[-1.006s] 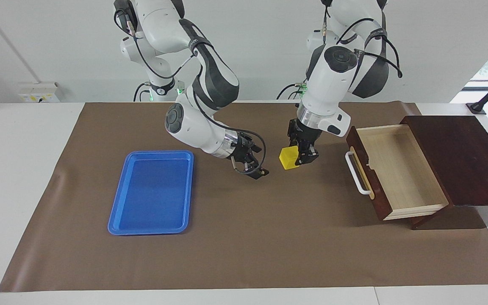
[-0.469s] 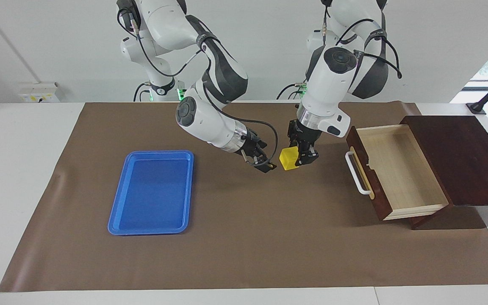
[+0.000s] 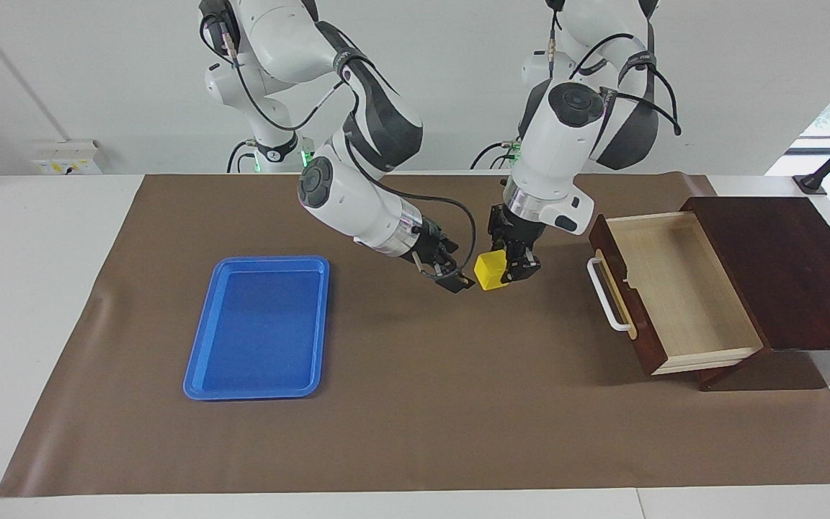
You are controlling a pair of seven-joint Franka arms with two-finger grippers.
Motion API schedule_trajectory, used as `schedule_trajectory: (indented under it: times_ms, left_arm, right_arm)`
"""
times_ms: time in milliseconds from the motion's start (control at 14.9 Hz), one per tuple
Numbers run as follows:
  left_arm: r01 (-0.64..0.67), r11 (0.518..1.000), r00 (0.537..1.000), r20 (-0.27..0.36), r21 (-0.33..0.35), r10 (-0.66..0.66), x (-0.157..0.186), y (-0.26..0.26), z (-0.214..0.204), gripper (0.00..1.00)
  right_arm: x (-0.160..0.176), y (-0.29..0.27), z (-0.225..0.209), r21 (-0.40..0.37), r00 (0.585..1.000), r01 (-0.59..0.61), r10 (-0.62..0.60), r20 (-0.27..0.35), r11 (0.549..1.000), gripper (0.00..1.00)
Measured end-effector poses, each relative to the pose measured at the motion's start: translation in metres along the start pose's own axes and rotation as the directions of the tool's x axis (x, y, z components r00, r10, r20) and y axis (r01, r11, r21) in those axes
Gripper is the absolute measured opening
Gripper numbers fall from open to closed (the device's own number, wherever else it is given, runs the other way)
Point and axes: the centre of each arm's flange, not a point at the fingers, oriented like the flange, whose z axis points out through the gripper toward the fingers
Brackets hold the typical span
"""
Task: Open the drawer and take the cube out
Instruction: 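Close the right gripper on the yellow cube held by the left gripper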
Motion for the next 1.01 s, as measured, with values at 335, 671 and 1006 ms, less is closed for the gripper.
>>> schedule_trajectory:
  times_ms: [335,671,1006]
  left_arm:
    - [-0.002,1.0,1.0,0.001,-0.001,0.002,-0.003,-0.002,0.0,0.55]
    - [-0.001,1.0,1.0,0.001,-0.001,0.001,-0.003,-0.002,0.0,0.55]
    - [0.001,1.0,1.0,0.002,-0.002,-0.001,-0.003,-0.002,0.0,0.55]
  right_arm:
    - [0.0,-0.018,0.008,0.011,1.0,-0.011,0.012,-0.019,1.0,0.93]
    - [-0.003,-0.019,0.014,0.006,0.999,-0.034,0.034,-0.016,0.999,0.93]
    - [-0.022,-0.012,0.027,-0.012,0.999,-0.05,0.05,-0.015,0.999,0.93]
